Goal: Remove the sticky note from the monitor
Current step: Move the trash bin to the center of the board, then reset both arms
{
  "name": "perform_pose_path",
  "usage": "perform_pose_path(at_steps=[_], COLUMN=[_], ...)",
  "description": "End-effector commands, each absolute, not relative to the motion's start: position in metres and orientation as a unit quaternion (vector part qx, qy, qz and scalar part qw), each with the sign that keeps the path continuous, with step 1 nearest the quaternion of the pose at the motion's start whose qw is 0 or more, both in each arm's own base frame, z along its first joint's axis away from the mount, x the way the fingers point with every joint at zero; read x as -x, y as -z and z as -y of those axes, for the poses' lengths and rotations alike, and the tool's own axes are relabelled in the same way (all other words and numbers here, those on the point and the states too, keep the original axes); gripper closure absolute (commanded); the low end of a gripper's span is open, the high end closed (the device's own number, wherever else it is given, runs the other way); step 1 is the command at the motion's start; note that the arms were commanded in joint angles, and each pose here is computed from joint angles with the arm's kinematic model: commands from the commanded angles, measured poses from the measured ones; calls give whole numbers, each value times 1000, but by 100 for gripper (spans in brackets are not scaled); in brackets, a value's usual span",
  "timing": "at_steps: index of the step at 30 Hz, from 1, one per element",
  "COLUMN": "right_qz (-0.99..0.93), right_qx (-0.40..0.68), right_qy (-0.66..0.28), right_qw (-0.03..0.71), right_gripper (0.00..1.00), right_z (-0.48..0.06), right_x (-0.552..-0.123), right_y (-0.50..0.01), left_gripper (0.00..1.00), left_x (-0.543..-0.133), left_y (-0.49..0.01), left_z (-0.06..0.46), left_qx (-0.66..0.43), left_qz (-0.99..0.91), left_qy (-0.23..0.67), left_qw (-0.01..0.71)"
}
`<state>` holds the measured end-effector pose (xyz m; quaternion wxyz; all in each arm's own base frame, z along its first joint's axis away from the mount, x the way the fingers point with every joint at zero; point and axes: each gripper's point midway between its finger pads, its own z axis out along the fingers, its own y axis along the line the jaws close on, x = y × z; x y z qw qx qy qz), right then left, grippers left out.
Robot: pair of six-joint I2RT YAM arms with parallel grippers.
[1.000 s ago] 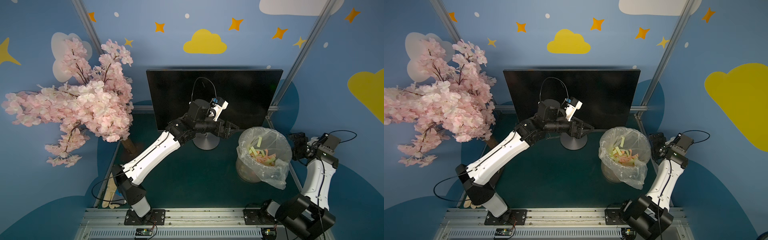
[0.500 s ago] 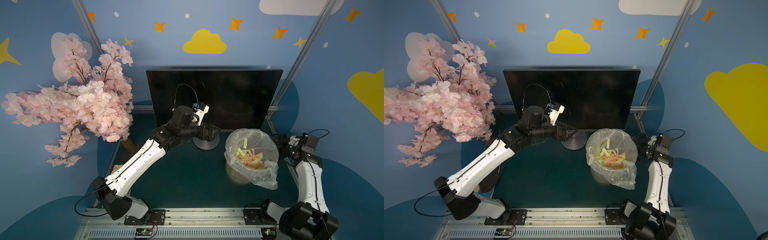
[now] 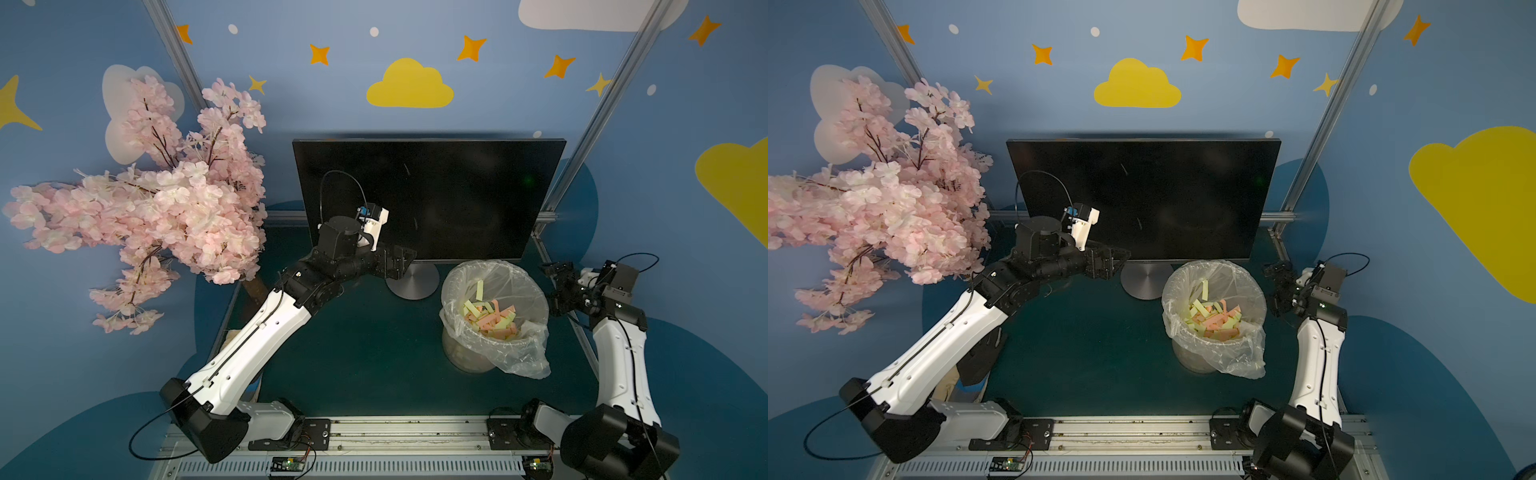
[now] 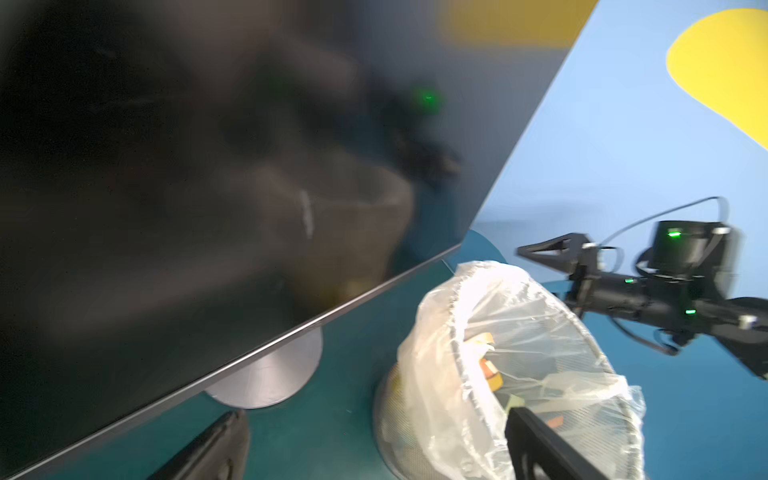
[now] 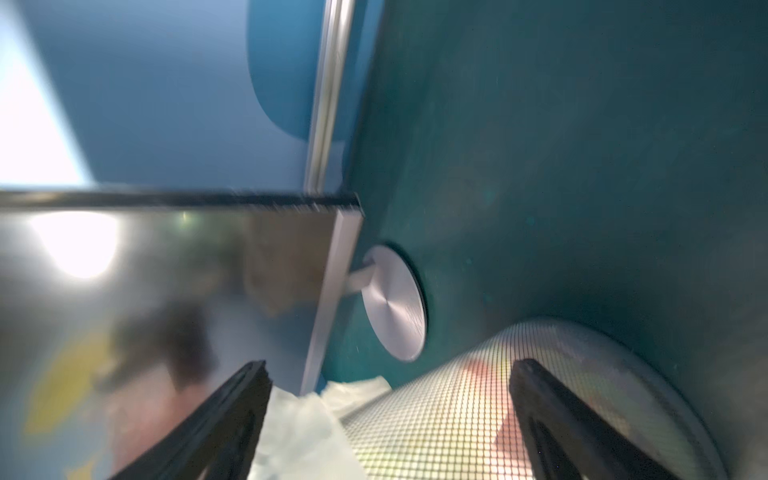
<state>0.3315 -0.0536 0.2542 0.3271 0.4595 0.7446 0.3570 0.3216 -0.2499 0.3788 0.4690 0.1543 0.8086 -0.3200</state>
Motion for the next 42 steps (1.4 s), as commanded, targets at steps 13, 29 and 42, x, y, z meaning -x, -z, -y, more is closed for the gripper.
perform_pose_path(at_steps=[13,29,42], right_qz=[-785,-858,-891], right_qx=[-442,-288,-168], right_qy=[-168,-24,27], right_qw=[400,425,420], right_gripper=[2,2,2], right_z=[143,126,81], right_x=[-350,-373,-376], right_y=[-261,-164,-88], left_gripper=[1,1,1], left_x=[-342,-376,-389], left_y=[-337,-209,-146], left_z=[116,47,25], left_qx=[-67,-58,-56], left_qz=[-799,-808,-812], left_qy=[105,-7,-17], left_qw=[588,586,581])
